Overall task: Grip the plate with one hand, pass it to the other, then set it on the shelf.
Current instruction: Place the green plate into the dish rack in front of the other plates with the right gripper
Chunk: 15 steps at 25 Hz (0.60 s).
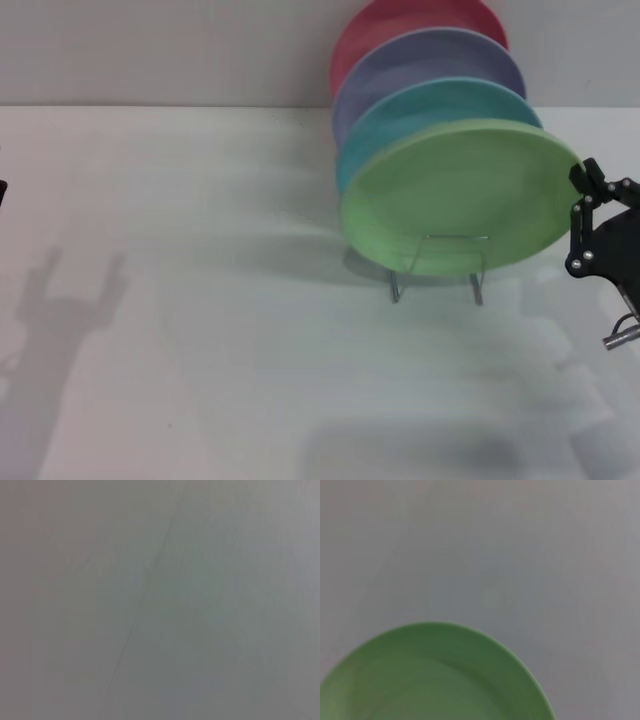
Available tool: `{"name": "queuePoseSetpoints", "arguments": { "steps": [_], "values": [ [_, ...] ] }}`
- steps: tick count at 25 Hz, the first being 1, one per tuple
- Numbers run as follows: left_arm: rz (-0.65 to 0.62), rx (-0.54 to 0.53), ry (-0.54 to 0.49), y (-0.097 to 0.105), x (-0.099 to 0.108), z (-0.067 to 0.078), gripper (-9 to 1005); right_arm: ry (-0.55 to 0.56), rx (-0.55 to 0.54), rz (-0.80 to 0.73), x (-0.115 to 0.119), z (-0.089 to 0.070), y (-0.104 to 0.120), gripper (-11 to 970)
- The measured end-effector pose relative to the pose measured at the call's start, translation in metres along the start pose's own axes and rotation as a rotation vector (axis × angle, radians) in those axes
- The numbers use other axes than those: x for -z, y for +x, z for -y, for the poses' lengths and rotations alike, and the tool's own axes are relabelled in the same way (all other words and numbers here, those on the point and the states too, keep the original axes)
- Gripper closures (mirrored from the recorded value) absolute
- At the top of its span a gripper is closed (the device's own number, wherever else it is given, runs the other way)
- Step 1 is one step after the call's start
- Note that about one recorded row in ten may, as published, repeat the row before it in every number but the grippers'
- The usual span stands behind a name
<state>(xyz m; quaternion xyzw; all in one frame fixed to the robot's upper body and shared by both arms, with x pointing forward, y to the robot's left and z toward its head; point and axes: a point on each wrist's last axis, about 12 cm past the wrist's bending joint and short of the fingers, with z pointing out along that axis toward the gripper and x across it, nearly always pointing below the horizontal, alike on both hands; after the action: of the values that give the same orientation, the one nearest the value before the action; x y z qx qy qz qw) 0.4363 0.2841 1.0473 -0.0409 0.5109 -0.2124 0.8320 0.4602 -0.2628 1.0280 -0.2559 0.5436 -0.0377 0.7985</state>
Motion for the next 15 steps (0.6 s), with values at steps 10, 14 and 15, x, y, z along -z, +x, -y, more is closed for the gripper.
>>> {"name": "queuePoseSetpoints", "arguments": {
  "steps": [10,14,15],
  "values": [
    [0.007,0.018,0.010,-0.003,0.001,-0.004,156,-0.015,0.003,-0.069,0.000,-0.001,0.008,919],
    [0.012,0.015,0.014,-0.004,0.002,-0.004,156,-0.026,0.002,-0.093,-0.001,-0.002,0.011,918],
    [0.014,0.015,0.015,-0.004,0.002,-0.004,156,-0.027,0.001,-0.097,-0.001,-0.003,0.012,918]
  ]
}}
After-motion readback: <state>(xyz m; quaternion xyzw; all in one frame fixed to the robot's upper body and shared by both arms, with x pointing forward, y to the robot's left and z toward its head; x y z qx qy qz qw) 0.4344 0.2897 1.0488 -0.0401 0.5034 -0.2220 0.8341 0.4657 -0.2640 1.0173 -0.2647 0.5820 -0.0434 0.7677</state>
